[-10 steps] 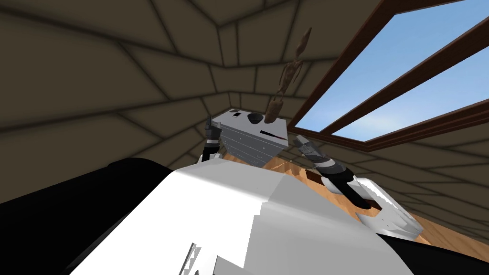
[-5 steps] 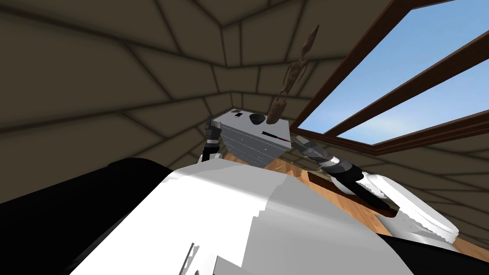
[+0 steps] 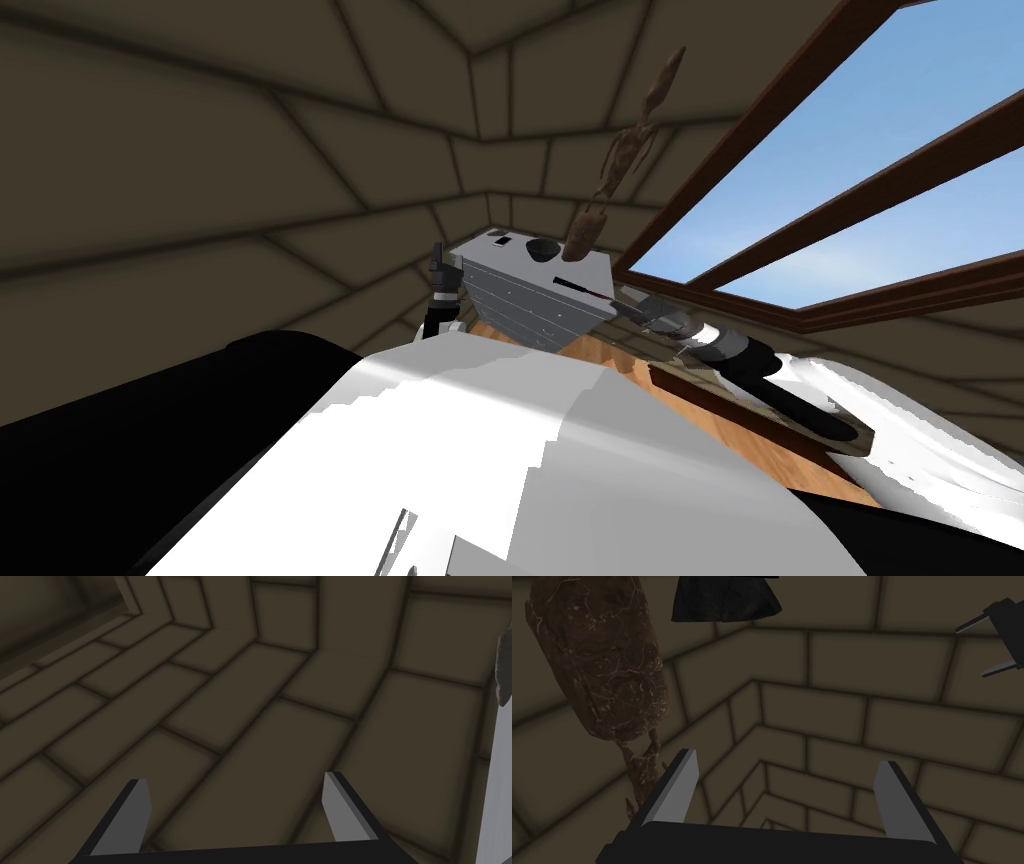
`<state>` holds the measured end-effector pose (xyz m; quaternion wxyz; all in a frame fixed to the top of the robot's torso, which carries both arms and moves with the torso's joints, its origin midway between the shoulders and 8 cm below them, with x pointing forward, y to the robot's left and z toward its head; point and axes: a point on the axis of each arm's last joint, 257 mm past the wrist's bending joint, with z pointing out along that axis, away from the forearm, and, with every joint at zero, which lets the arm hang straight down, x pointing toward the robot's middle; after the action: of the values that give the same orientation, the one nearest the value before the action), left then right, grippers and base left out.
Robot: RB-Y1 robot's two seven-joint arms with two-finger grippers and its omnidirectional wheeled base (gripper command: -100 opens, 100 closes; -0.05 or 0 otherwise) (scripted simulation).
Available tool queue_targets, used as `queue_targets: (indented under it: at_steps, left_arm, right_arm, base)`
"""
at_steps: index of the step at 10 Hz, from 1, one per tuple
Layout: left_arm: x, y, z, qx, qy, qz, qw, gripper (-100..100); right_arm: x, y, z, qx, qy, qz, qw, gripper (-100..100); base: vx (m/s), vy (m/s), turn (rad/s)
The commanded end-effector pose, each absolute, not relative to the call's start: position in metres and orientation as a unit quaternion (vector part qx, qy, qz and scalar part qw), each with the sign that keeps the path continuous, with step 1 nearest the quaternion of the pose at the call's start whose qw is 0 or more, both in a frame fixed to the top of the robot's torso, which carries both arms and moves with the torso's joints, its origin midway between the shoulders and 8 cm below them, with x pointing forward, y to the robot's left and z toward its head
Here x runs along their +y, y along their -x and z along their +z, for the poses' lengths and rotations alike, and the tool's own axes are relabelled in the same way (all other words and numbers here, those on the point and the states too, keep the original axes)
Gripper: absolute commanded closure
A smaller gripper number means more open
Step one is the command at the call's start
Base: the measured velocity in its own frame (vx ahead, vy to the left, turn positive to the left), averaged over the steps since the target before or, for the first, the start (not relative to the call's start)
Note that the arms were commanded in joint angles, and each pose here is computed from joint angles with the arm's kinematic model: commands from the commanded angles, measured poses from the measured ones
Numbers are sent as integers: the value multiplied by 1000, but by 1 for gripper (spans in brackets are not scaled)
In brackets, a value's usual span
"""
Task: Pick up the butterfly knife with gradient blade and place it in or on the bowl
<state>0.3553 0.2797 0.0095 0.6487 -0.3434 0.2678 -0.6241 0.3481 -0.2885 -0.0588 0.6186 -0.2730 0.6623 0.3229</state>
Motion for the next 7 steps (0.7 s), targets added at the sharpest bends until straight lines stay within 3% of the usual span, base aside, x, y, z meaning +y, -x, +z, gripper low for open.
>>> queue_targets:
  at_steps: [1,7]
  left_arm:
    - [280,-355,9,268,343,-624,649,0]
    - [280,-355,9,268,343,-624,649,0]
  right_arm:
    - [-290,-348,-62,672,293,314,603,-100]
    - [-303,-350,-76,708,350,281,546,-100]
  base:
    - [23,29,33]
    - [18,26,33]
